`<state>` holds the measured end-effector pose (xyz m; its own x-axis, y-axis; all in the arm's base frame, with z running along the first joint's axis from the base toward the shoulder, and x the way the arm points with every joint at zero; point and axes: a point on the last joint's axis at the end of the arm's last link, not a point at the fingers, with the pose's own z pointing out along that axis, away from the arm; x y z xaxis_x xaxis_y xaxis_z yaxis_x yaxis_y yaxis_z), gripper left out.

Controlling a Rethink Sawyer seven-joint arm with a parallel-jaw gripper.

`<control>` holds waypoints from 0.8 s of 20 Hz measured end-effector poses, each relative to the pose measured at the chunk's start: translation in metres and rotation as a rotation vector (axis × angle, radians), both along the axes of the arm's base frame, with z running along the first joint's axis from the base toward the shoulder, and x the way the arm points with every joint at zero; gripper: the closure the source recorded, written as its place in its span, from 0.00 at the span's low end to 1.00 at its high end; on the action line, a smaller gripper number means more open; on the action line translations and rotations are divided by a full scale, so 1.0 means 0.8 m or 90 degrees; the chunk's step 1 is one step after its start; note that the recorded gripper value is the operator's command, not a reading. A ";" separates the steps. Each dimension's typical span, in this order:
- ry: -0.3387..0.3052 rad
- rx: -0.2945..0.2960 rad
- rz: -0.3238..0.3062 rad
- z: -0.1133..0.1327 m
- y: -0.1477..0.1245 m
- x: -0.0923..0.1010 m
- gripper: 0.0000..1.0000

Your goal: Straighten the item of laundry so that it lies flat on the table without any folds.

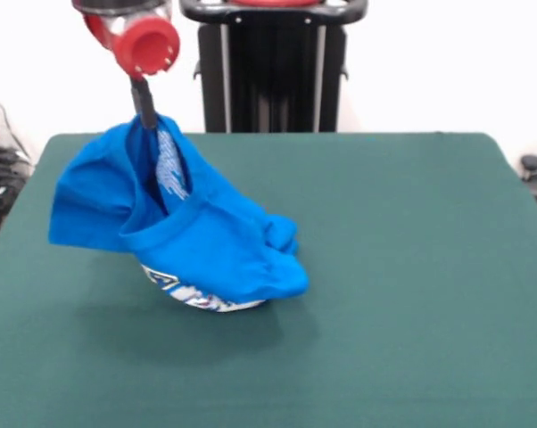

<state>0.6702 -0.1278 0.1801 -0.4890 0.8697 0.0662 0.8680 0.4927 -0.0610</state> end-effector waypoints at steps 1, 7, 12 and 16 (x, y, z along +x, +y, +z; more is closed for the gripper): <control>-0.003 0.000 -0.002 0.003 -0.003 0.003 1.00; -0.044 -0.019 -0.024 0.033 -0.045 0.029 1.00; -0.077 -0.037 -0.051 0.065 -0.093 0.044 1.00; -0.090 -0.046 -0.070 0.080 -0.122 0.041 1.00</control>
<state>0.7028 -0.2257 0.2443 -0.3910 0.9183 -0.0617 0.9187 0.3935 0.0336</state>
